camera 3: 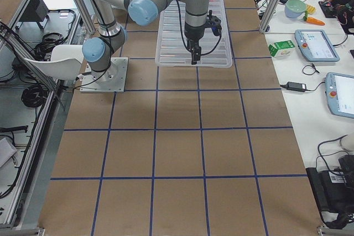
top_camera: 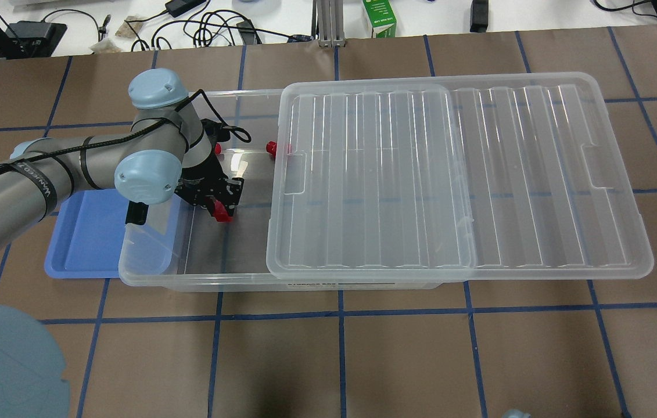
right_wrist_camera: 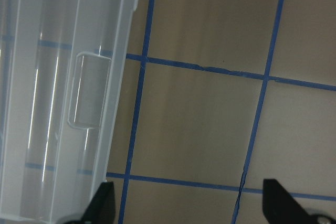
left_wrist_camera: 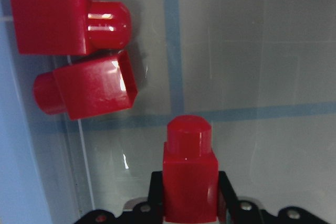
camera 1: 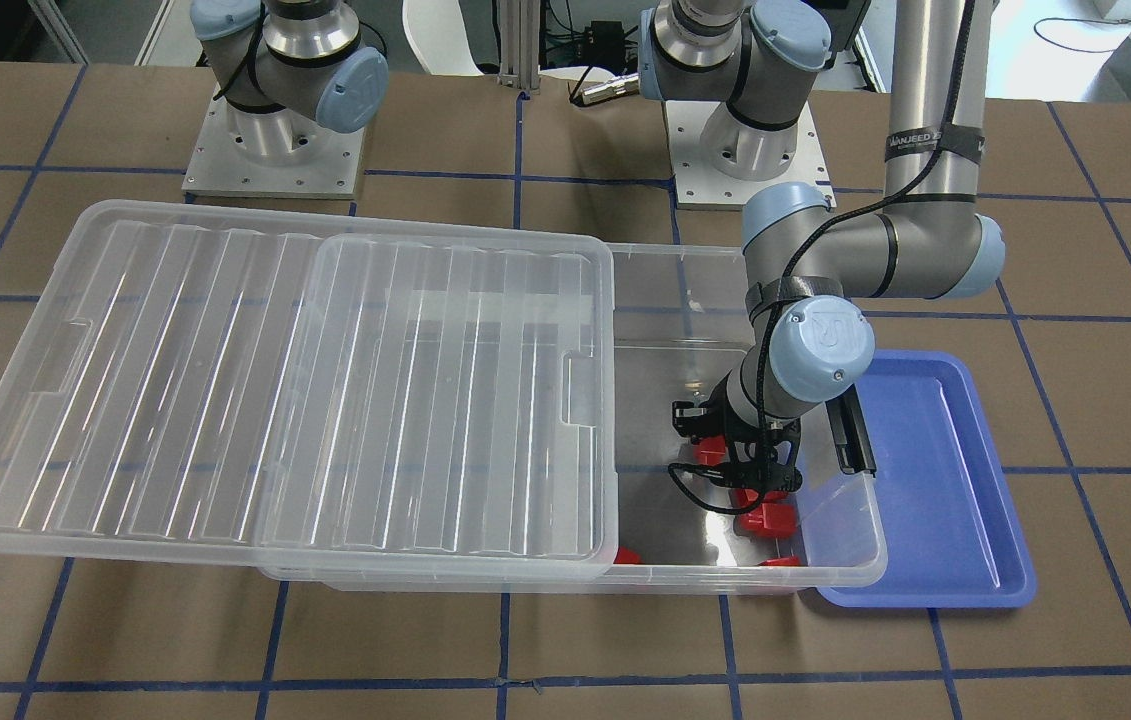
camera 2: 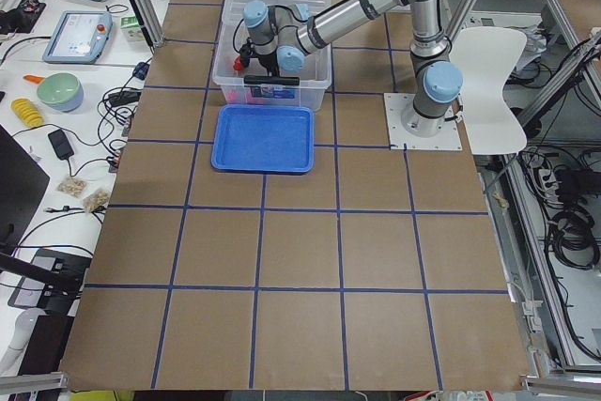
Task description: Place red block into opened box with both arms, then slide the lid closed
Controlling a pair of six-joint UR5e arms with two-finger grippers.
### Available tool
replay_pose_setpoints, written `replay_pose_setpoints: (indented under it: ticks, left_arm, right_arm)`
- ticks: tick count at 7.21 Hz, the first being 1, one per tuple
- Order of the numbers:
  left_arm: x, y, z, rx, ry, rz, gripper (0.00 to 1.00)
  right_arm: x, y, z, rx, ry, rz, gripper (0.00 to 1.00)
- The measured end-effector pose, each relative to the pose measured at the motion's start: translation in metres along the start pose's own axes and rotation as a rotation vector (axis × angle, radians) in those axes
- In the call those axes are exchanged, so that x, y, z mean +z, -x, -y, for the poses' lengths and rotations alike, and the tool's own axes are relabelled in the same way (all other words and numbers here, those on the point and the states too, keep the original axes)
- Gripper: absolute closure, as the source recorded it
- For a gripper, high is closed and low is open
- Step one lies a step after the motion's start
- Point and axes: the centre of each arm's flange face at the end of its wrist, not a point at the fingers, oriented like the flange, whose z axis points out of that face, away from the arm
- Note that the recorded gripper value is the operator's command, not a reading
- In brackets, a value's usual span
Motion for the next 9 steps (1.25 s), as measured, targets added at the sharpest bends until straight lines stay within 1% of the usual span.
replay_pose_setpoints:
  ticks: [1, 2, 3, 4, 5, 7, 8, 9]
  left_arm:
    - [0.003, 0.0, -0.001, -0.001, 0.006, 0.001, 0.0]
    - [0.002, 0.001, -0.001, 0.0, 0.003, 0.002, 0.0]
    - [-0.005, 0.001, -0.001, 0.0, -0.008, 0.005, 0.0]
    - [-0.018, 0.001, 0.0, 0.001, -0.025, 0.008, 0.0]
    - [-0.038, 0.0, 0.001, 0.001, -0.037, 0.011, 0.0]
    - [-0.098, -0.001, -0.001, 0.004, -0.041, 0.019, 0.0]
    - [-0.132, -0.002, -0.008, 0.007, -0.043, 0.027, 0.0]
    - [-0.168, -0.003, -0.024, 0.011, -0.045, 0.031, 0.0]
  right_arm:
    - [0.025, -0.003, -0.002, 0.007, 0.0, 0.002, 0.02]
    - [0.055, -0.003, -0.001, 0.019, -0.01, -0.005, 0.02]
    - [0.086, -0.001, -0.001, 0.032, -0.027, -0.019, 0.02]
    - [0.109, 0.002, -0.003, 0.039, -0.045, -0.035, 0.02]
    - [0.121, 0.004, -0.004, 0.055, -0.055, -0.045, 0.01]
    - [0.13, 0.006, -0.005, 0.166, -0.052, -0.038, 0.01]
    - [0.133, 0.009, -0.005, 0.198, -0.048, -0.031, 0.01]
    - [0.134, 0.012, -0.004, 0.216, -0.05, -0.02, 0.0]
